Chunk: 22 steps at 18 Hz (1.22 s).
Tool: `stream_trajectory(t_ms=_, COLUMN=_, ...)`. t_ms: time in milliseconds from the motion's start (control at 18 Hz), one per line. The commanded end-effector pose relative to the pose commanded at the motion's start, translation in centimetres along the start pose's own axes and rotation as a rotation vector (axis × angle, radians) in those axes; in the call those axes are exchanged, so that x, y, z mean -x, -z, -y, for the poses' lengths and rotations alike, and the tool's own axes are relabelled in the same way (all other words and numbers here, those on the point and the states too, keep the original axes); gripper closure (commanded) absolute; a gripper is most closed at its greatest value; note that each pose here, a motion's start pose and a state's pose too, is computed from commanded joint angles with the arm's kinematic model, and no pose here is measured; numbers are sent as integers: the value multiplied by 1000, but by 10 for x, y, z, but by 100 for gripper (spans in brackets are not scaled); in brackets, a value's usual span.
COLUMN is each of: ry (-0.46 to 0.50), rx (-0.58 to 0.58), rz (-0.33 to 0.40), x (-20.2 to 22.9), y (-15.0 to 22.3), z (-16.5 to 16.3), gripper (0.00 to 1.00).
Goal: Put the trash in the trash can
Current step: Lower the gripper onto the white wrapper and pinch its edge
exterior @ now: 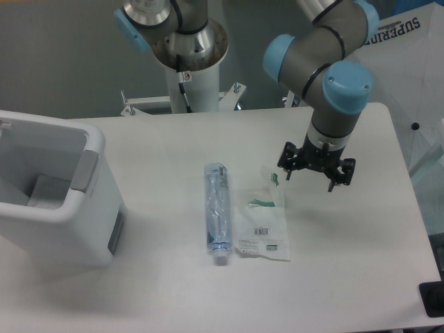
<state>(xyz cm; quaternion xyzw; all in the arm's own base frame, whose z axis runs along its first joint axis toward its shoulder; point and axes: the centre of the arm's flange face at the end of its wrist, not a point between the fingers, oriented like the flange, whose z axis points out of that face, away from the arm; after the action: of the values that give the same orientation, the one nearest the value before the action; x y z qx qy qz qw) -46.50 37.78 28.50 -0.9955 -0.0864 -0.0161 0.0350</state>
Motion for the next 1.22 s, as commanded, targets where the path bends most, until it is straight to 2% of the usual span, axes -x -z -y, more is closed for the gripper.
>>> stream_trajectory(t_ms=500, ry=-11, rx=42, rz=-48, x=-17, y=-32, z=-6, gripper=0)
stream_trajectory(t_ms=556, ry=-9, rx=45, rz=-54, x=-19, y=-34, z=-7, gripper=8)
stream_trajectory(t_ms=722, ry=-12, rx=58, rz=-65, x=-28, y=-43, z=0, gripper=52)
stream_trajectory(t_ms=778, ry=-12, rx=60, rz=-68, x=-28, y=-45, z=0, gripper=65)
stream_trajectory(t_ms=889, ry=-14, rx=75, rz=-59, x=-28, y=-46, z=-1, gripper=84)
stream_trajectory(t_ms=1056, ry=-30, rx=90, rz=-52, x=-34, y=-48, z=4, gripper=98)
stream_trajectory(t_ms=1222, ry=-29, rx=89, rz=-49, x=-33, y=-47, z=3, gripper=100)
